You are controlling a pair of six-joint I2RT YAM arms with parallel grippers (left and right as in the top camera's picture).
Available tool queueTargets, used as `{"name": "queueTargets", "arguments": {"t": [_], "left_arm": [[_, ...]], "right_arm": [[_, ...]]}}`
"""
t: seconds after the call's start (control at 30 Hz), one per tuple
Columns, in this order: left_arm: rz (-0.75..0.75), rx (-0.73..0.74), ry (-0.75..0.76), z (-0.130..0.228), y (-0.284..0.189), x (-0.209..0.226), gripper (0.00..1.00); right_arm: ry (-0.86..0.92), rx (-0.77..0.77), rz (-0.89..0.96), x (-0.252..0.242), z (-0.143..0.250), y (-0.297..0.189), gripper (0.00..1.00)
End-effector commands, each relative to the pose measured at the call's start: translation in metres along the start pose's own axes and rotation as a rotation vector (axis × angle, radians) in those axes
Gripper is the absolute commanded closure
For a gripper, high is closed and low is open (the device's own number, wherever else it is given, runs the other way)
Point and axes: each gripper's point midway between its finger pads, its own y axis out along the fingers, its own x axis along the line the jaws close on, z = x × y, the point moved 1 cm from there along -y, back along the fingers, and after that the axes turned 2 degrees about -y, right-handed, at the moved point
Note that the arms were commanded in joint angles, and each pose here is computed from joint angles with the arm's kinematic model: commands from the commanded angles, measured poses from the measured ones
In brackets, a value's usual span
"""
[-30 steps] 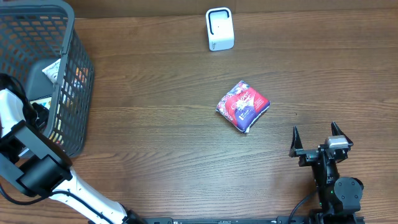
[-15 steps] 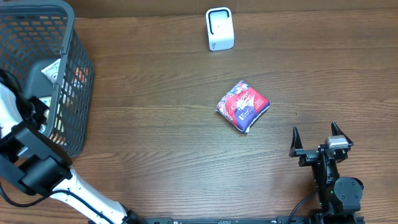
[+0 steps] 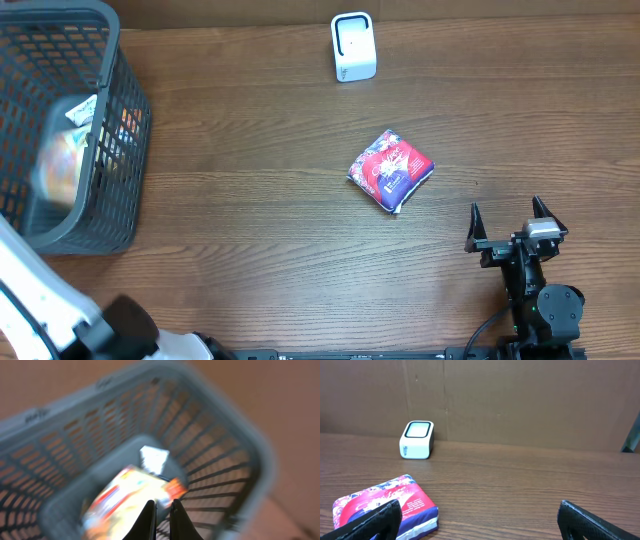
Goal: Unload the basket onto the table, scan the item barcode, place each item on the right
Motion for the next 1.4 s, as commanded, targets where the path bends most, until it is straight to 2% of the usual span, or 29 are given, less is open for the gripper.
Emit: {"name": "queueTargets", "arguments": {"t": [0.0, 0.1, 0.13, 0.17, 0.2, 0.23, 0.27, 0.3, 0.37, 0.47, 0.67, 0.8, 0.9, 0.97, 1.37], "left_arm": [[0.141, 0.005, -0.006, 0.002, -0.011, -0.030, 0.96], [0.075, -0.044, 0.010, -0.003, -0.019, -0.027, 0.96], [0.016, -0.053, 0.008, -0.003, -0.019, -0.018, 0.87], [-0.044, -0.053, 0.004, -0.002, -0.016, -0.008, 0.73], [-0.116, -0.034, -0.003, 0.002, -0.009, 0.005, 0.50], [-0.151, -0.010, -0.004, 0.007, -0.002, 0.012, 0.34], [-0.173, 0.014, -0.005, 0.011, 0.007, 0.017, 0.24], [-0.190, 0.040, -0.006, 0.016, 0.015, 0.021, 0.21], [-0.222, 0.125, 0.003, 0.032, 0.038, 0.031, 0.20], [-0.287, 0.266, 0.017, 0.060, 0.070, 0.049, 0.12], [-0.408, 0.529, 0.013, 0.120, 0.129, 0.084, 0.09], [-0.489, 0.631, 0.009, 0.147, 0.150, 0.104, 0.07], [-0.582, 0.665, 0.001, 0.158, 0.158, 0.122, 0.07], [-0.592, 0.658, -0.030, 0.158, 0.157, 0.125, 0.07], [-0.566, 0.657, -0.100, 0.155, 0.155, 0.129, 0.07]], "right_arm": [[-0.004, -0.004, 0.006, -0.001, 0.002, 0.000, 0.00], [-0.004, -0.004, 0.006, -0.001, 0.002, 0.000, 0.00], [-0.004, -0.004, 0.006, -0.001, 0.002, 0.000, 0.00], [-0.004, -0.004, 0.006, -0.001, 0.002, 0.000, 0.00], [-0.004, -0.004, 0.006, -0.001, 0.002, 0.000, 0.00], [-0.004, -0.004, 0.006, -0.001, 0.002, 0.000, 0.00], [-0.004, -0.004, 0.007, -0.001, 0.002, 0.000, 0.00], [-0.004, -0.004, 0.007, -0.001, 0.002, 0.000, 0.00], [-0.004, -0.004, 0.007, -0.001, 0.002, 0.000, 0.00], [-0.004, -0.004, 0.006, -0.001, 0.002, 0.000, 0.00], [-0.004, -0.004, 0.006, -0.001, 0.002, 0.000, 0.00], [-0.004, -0.004, 0.006, -0.001, 0.002, 0.000, 0.00], [-0.004, -0.004, 0.006, -0.001, 0.002, 0.000, 0.00], [-0.004, -0.004, 0.006, -0.001, 0.002, 0.000, 0.00], [-0.004, -0.004, 0.006, -0.001, 0.002, 0.000, 0.00]]}}
